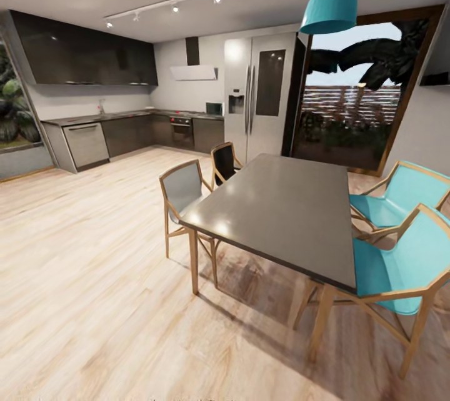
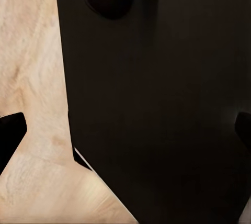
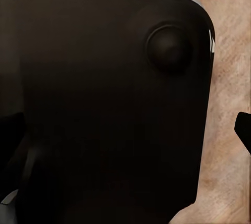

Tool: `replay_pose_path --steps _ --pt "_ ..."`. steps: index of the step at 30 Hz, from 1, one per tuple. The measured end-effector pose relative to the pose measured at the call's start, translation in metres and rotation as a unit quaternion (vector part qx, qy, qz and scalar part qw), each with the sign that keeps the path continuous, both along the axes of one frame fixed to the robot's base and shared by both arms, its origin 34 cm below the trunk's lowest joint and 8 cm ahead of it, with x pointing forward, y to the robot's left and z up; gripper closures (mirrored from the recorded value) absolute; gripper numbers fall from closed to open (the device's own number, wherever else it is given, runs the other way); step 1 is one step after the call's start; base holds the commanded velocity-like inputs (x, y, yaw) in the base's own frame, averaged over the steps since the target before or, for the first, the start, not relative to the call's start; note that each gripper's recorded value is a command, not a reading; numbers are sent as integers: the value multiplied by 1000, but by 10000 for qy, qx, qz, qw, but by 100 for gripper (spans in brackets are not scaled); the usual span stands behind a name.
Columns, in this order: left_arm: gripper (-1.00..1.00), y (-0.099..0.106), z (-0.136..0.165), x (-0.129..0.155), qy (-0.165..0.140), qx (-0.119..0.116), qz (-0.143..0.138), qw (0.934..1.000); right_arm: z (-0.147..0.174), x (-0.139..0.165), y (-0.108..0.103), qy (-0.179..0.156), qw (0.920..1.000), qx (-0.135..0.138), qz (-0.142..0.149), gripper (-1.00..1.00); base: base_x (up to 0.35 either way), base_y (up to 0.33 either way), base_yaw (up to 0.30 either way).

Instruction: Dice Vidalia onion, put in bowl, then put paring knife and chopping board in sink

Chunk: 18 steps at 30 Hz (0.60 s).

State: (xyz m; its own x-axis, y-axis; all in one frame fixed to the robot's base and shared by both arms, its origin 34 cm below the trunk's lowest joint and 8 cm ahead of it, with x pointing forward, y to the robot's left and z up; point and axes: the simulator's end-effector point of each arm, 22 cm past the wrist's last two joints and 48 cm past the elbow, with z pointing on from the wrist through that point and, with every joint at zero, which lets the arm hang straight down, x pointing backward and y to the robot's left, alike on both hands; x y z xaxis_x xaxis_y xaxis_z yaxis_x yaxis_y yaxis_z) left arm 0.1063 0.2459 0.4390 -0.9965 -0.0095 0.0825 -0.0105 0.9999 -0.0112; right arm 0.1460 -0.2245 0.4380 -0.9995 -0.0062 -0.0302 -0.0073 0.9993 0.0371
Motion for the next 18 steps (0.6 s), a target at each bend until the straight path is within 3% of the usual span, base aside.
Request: replay_pose_path --steps 18 --pt "-100 1 0 0 12 11 45 10000 0 9 -1 -208 9998 -8 -27 -100 -66 0 269"
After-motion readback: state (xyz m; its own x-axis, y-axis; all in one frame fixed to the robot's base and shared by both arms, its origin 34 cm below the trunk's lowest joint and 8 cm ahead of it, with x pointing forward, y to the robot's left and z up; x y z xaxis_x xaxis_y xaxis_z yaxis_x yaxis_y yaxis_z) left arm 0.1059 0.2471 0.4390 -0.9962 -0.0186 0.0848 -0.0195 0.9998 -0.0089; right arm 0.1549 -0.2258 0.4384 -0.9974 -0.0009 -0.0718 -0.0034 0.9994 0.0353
